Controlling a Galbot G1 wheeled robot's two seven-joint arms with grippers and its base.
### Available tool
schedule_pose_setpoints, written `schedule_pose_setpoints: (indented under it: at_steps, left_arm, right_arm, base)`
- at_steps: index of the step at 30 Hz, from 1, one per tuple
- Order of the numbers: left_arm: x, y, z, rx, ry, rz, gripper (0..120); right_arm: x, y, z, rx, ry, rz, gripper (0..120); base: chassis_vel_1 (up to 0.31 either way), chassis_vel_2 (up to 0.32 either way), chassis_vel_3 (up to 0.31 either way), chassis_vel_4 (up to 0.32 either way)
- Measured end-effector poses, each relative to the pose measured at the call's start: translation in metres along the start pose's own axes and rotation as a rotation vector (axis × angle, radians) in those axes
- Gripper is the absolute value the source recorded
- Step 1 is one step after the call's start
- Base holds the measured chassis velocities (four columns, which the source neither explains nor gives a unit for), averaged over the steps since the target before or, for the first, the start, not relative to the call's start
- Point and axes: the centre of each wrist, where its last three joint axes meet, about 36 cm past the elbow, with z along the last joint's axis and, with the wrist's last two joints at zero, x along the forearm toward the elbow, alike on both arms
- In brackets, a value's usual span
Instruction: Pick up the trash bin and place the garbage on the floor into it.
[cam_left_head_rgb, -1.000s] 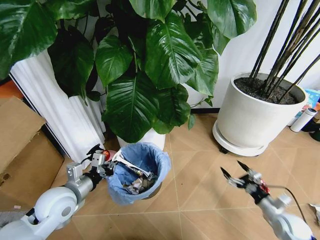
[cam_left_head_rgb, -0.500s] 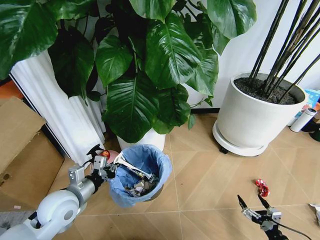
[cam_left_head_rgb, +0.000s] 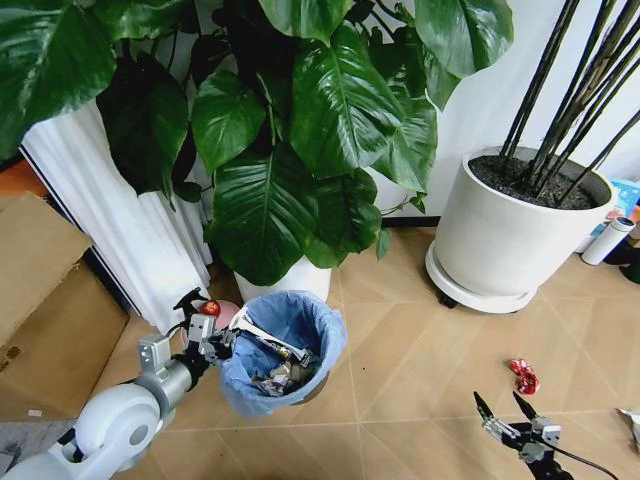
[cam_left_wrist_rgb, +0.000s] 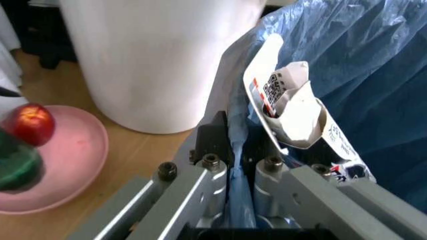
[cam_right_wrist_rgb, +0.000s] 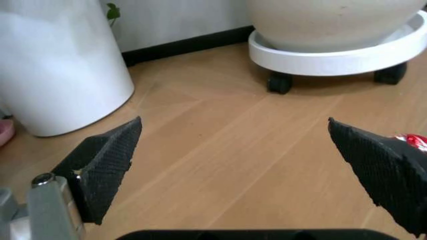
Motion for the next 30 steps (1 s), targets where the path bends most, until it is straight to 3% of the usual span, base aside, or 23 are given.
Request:
schedule_pose_setpoints:
  at_steps: [30]
  left_arm:
    - [-0.0020,-0.0024,0.0020,0.004,-0.003,0.004,0]
  right_arm:
    - [0.0006,0.0015,0.0030,-0.007,0.002,-0.001,100]
  base:
    - [-0.106,-0.107,0.102,0.107]
